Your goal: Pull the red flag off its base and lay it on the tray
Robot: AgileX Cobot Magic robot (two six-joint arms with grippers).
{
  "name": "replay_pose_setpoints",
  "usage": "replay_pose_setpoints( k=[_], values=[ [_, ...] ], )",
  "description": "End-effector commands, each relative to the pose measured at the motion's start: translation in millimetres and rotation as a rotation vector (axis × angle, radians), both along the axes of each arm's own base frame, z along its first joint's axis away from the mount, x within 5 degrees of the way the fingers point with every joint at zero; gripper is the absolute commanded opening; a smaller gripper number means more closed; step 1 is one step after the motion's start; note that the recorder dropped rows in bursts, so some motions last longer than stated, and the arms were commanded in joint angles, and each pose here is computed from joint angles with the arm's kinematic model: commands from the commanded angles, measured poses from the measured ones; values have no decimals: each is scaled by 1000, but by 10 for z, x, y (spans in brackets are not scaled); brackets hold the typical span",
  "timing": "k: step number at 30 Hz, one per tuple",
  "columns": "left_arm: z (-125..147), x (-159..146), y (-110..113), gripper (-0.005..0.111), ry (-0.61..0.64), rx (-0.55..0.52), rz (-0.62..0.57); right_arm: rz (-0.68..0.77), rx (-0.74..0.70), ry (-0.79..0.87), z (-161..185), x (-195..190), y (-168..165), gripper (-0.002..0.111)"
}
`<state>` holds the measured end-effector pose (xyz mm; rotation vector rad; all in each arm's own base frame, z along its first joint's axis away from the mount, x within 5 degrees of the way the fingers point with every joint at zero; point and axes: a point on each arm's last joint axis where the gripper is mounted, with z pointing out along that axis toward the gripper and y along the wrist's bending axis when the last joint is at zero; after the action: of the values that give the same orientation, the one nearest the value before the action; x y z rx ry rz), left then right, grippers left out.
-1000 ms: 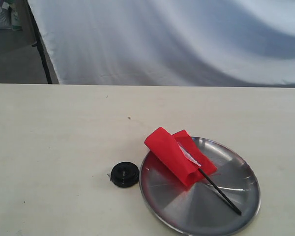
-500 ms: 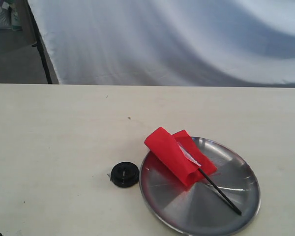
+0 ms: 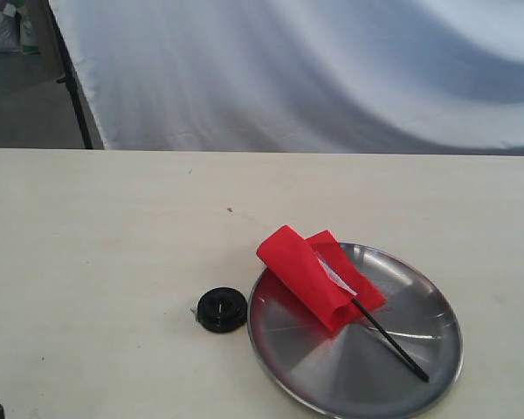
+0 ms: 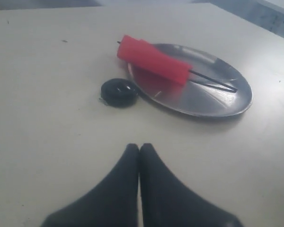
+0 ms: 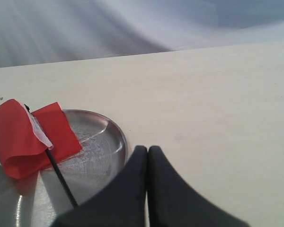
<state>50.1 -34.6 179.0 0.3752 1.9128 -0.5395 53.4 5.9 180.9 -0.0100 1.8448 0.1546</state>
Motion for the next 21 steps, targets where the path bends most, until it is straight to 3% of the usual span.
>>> replay_pose_setpoints(
  k=[1,14,18,21],
  values=[
    [10,12,6,0,-36,17,1,-2,-5,-11,9,-3,-3,0],
    [18,6,10,0,-47,9,1,-2,-5,-11,9,-3,-3,0],
    [59,5,98,0,-108,-23,133,-2,-5,-13,11,-2,-3,0],
    [74,26,206,0,-135,-25,330,-2,-5,-13,11,-2,-3,0]
  ],
)
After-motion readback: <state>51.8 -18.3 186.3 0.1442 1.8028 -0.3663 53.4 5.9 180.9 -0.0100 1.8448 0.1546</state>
